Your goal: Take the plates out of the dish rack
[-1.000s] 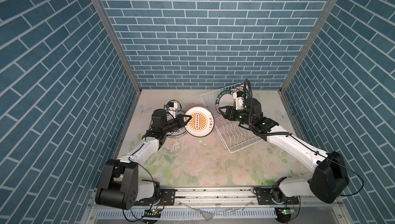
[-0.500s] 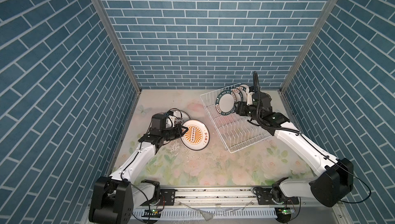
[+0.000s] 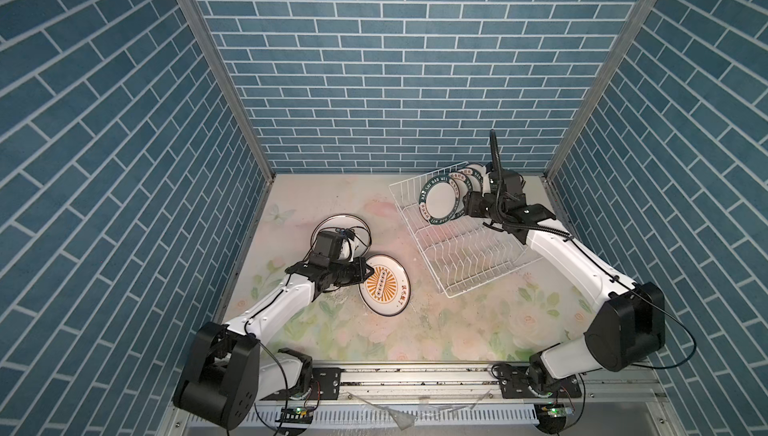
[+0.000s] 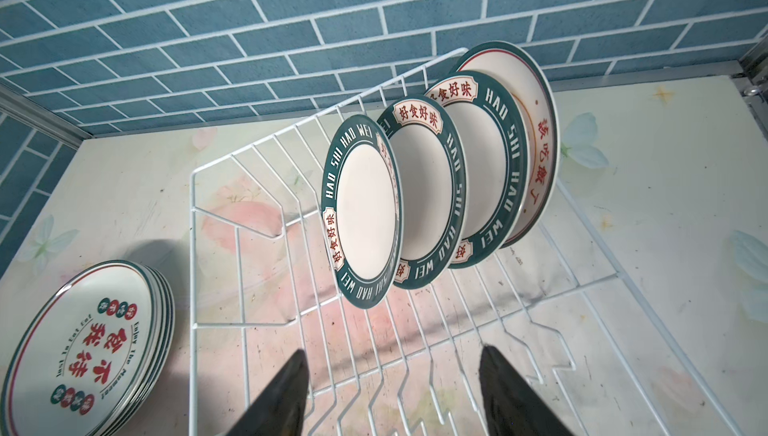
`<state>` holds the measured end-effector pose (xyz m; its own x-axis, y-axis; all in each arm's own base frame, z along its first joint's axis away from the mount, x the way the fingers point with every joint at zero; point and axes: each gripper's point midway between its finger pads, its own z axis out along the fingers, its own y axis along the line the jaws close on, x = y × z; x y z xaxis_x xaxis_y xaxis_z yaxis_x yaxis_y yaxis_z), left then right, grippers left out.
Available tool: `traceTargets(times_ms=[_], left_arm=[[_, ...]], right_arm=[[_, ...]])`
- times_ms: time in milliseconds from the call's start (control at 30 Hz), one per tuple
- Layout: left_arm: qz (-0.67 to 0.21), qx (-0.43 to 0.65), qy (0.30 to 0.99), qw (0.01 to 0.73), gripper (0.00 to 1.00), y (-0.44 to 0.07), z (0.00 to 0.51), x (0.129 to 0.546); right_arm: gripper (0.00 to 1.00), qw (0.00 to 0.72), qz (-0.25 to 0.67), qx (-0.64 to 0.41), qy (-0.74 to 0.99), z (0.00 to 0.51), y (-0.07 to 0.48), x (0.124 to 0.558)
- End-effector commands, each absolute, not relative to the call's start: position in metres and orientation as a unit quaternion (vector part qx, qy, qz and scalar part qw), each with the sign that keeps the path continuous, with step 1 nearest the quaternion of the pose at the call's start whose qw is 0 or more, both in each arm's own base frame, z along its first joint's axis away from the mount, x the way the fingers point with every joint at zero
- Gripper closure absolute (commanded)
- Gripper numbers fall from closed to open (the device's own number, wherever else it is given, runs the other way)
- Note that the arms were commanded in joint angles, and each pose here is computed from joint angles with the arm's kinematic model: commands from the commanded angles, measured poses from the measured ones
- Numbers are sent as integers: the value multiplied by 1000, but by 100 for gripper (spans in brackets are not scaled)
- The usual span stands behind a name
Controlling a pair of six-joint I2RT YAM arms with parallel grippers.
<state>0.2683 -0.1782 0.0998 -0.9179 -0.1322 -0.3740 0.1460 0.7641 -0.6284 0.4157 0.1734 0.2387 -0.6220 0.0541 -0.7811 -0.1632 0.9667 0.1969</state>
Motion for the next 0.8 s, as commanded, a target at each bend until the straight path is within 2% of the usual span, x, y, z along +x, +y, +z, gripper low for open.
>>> traceTargets(times_ms=[0,400,767], left_arm=[[-341,14,920,193,100,-181,87,267],[-330,26,929,167,100,-183,61,261],[-324,24,936,134,95,-185,40,260]], right_arm=[[34,439,105,-41,892,244,170,426],[38,418,115,-55,899,228,182,451],[40,394,90,-51,913,195,186,484]])
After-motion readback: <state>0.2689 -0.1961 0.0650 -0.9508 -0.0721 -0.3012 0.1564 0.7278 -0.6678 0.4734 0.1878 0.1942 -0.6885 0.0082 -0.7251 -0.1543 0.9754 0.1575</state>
